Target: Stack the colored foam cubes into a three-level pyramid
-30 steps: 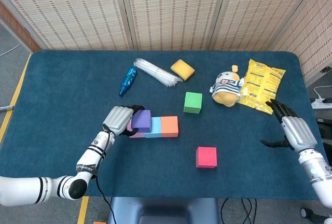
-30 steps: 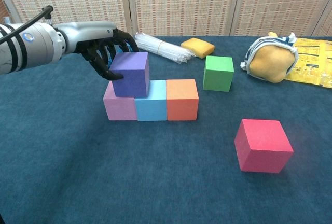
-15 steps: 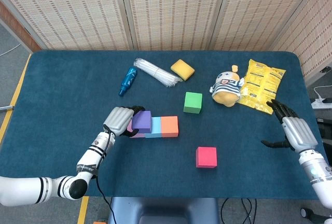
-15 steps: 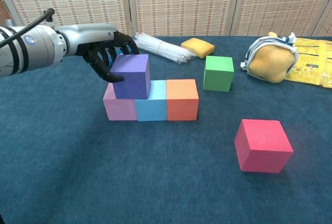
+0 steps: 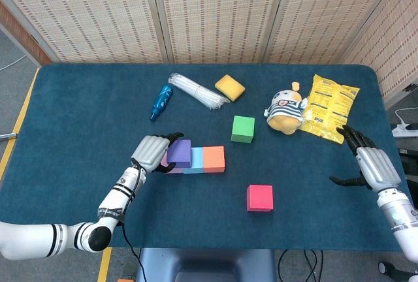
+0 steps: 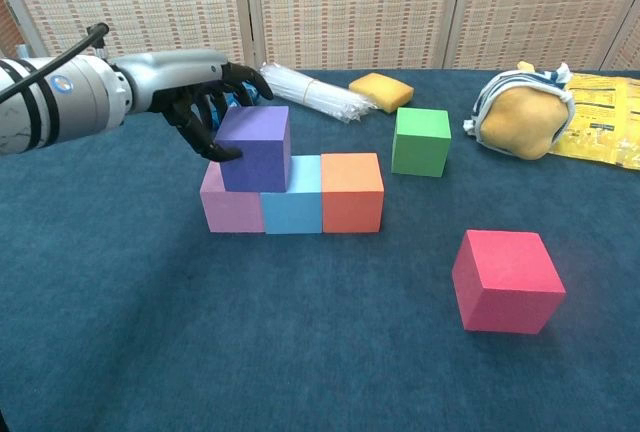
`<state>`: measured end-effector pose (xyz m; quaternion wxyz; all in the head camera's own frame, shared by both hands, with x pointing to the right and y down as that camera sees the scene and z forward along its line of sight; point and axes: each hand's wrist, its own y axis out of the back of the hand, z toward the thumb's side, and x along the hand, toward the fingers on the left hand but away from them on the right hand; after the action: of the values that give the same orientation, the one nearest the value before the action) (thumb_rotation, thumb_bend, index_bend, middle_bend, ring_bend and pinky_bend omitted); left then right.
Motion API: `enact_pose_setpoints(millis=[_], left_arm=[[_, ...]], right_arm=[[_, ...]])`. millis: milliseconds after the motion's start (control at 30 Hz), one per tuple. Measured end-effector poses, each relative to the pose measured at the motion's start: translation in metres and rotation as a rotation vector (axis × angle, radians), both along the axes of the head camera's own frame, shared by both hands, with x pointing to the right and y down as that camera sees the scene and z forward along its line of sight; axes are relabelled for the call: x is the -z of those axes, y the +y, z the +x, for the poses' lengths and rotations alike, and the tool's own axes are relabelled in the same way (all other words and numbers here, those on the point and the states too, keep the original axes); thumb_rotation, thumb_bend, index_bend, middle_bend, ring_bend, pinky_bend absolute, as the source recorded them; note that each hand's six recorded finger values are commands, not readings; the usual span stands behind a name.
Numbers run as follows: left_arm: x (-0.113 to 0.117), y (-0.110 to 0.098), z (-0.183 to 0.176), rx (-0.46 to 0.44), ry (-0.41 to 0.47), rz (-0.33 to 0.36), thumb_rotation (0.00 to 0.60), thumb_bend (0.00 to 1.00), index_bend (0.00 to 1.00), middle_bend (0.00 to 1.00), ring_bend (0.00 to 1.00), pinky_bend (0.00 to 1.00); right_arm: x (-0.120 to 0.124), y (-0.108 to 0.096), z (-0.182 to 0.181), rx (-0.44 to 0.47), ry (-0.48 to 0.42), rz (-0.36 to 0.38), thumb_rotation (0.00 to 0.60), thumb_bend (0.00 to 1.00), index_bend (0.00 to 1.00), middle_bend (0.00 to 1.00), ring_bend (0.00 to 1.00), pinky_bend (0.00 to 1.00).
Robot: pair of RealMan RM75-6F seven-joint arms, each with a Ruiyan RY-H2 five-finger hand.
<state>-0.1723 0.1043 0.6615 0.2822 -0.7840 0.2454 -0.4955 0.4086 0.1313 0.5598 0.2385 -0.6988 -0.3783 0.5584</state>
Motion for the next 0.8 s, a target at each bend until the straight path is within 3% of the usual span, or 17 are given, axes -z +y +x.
enact_pose_setpoints(millis=[100,600,800], left_arm=[[-0.001,0.002,0.0,-0.006,-0.004,-0.002,0.6,0.36,0.12,0.15,0.2,0.34],[0.003,0.009,0.003,-0.018,-0.004,-0.003,0.6,0.36,0.03,0.07,0.14,0.33],[0.009,0.008,-0.002,-0.026,-0.005,0.002,0.6,0.34,0.0,0.03,0.08,0.27]], right_arm=[[0.0,0.0,0.0,-0.001,-0.001,0.0,0.6,0.24,0.0,0.1,0.09,0.21],[-0.001,-0.001,0.001,-0.001,-0.009,0.0,0.6,0.24,0.0,0.1,0.09,0.21],[0.0,0.0,0.003,-0.005,-0.011,0.003,0.6,0.24,0.0,0.1,0.09,0.21]])
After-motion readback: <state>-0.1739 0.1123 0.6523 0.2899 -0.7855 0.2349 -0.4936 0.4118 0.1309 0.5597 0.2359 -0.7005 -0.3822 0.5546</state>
